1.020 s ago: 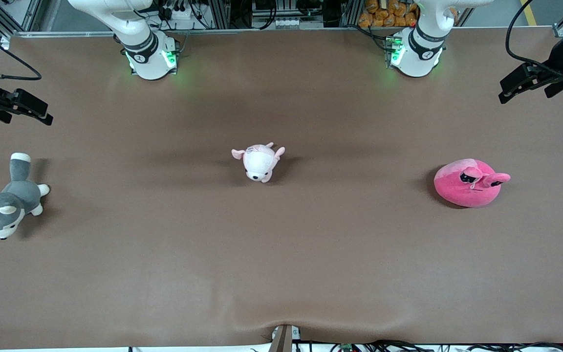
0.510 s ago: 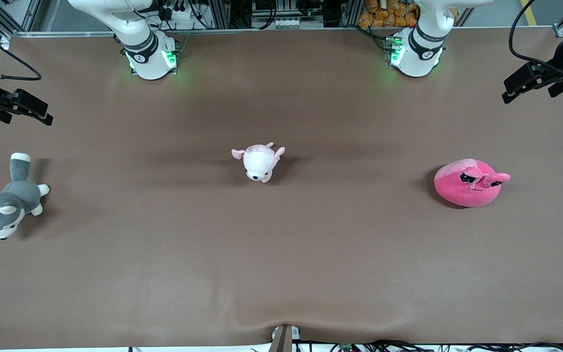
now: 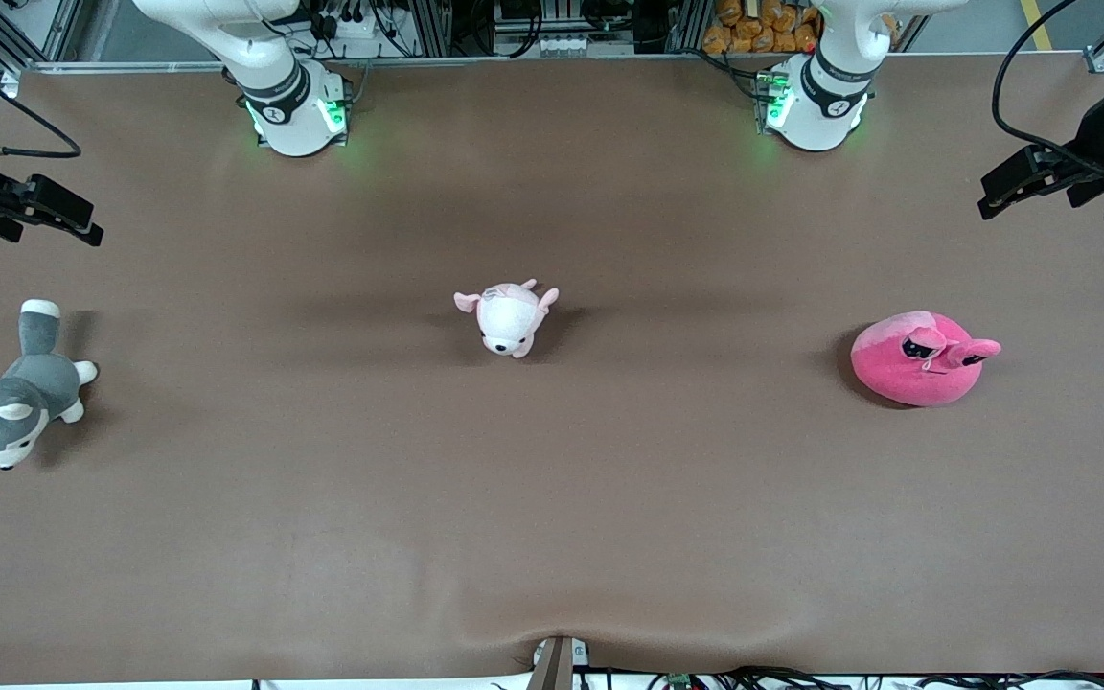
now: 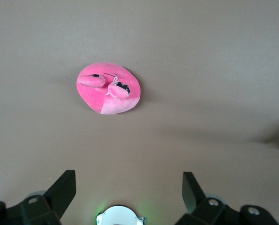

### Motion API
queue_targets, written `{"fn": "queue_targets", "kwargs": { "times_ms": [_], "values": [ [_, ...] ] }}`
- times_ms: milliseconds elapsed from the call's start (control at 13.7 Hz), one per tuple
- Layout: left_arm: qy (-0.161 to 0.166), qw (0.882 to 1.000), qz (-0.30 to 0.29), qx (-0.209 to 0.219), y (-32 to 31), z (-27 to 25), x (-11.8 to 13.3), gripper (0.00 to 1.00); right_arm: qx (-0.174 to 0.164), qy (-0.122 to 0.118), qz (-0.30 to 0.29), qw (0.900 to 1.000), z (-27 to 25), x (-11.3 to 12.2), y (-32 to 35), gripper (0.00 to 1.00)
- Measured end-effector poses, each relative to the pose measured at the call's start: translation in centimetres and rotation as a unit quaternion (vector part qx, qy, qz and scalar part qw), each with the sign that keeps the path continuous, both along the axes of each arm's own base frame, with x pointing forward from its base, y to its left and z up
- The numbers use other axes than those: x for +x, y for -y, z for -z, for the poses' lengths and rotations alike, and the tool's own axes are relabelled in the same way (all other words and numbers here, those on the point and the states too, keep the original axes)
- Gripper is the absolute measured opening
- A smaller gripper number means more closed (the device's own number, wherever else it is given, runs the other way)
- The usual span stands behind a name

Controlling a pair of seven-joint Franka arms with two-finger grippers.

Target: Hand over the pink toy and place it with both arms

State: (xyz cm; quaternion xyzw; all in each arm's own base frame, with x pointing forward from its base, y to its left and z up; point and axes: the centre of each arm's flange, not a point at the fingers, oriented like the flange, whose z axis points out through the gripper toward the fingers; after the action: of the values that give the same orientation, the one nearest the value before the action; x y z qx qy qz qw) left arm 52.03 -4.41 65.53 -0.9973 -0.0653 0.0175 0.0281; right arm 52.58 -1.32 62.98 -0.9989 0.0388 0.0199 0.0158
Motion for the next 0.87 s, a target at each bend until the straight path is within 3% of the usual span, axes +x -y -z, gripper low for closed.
{"fn": "queue_targets", "kwargs": {
  "times_ms": [874],
  "values": [
    [-0.013,1.000,-0.006,0.001,-0.56,0.49,0.09,1.00,0.000,-0.001,0.000,1.000,0.05,0.01,0.00,1.00]
  ]
}}
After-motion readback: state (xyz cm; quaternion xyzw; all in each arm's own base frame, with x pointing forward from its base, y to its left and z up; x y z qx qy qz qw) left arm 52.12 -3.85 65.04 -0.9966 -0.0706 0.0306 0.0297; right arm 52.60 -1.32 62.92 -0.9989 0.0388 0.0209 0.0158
